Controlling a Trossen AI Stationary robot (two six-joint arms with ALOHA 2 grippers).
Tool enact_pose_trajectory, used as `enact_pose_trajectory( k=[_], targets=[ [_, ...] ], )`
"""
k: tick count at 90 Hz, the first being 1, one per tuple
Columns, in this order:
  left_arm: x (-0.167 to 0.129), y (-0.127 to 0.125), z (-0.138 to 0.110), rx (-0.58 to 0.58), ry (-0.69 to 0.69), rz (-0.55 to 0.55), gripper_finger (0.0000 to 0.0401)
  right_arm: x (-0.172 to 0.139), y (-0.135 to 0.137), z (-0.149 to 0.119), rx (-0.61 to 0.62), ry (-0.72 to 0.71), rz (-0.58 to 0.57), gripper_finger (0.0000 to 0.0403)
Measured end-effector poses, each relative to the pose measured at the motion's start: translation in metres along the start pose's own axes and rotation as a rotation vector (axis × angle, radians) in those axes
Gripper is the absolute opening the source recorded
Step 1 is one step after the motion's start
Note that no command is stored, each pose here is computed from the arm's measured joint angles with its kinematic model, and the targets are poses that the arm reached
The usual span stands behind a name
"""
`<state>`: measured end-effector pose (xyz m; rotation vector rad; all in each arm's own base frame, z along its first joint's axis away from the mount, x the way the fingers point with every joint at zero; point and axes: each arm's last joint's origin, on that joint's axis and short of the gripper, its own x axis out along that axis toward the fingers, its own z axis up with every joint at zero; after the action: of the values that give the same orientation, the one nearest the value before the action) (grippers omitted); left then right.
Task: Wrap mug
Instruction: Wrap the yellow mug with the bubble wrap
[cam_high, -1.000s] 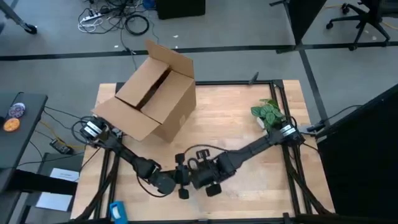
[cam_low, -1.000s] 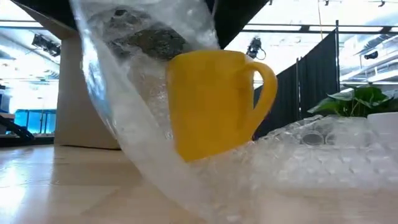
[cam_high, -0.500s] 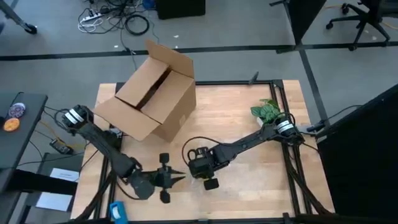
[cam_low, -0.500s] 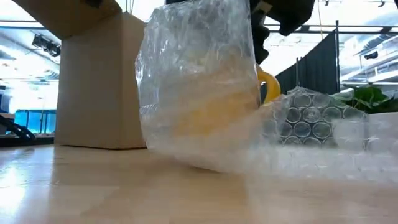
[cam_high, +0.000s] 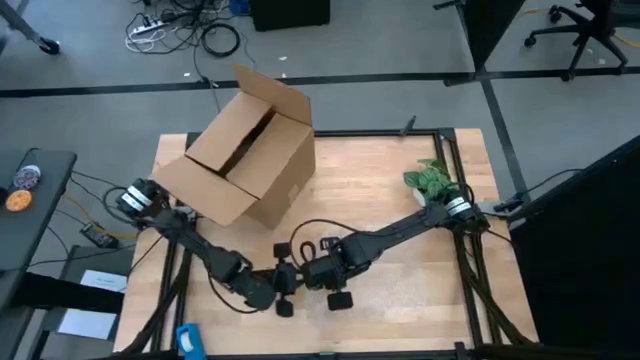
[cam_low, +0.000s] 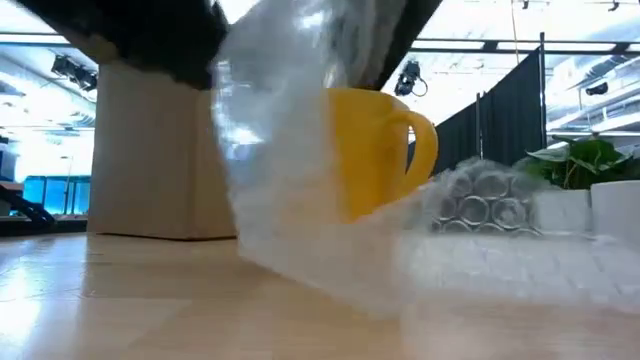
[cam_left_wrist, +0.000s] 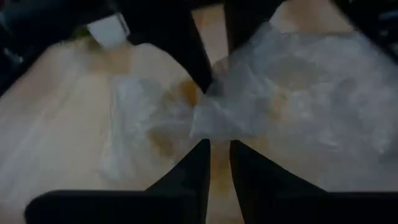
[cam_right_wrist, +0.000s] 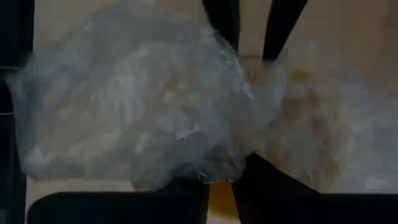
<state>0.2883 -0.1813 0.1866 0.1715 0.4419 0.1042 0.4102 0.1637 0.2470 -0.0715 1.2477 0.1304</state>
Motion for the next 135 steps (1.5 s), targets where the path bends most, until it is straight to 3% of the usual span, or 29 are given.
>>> enact_pose_trajectory(
  k=[33,52,69,98,113,135],
  targets=[
    [0.002,0.0,0.002,-0.007,-0.024,-0.009,0.0048,-0.057,0.005,0.001,0.041,0.055,-0.056,0.0032],
    [0.002,0.0,0.002,-0.009,-0.024,-0.008,0.0048,-0.067,0.008,0.004,0.03,0.005,-0.07,0.0027],
    [0.002,0.0,0.002,-0.009,-0.023,-0.008,0.0048,-0.039,0.006,0.005,-0.01,-0.025,-0.086,0.0027],
    [0.001,-0.001,0.003,-0.012,-0.026,-0.009,0.0048,0.053,-0.023,-0.015,0.02,-0.019,0.027,0.0021],
    [0.004,0.0,0.005,-0.011,-0.057,-0.006,0.0048,0.058,-0.029,-0.021,0.053,0.009,0.042,0.002],
    [0.026,0.001,-0.003,0.006,-0.074,-0.004,0.0048,0.039,-0.017,-0.009,0.031,-0.005,0.043,0.002]
  ],
)
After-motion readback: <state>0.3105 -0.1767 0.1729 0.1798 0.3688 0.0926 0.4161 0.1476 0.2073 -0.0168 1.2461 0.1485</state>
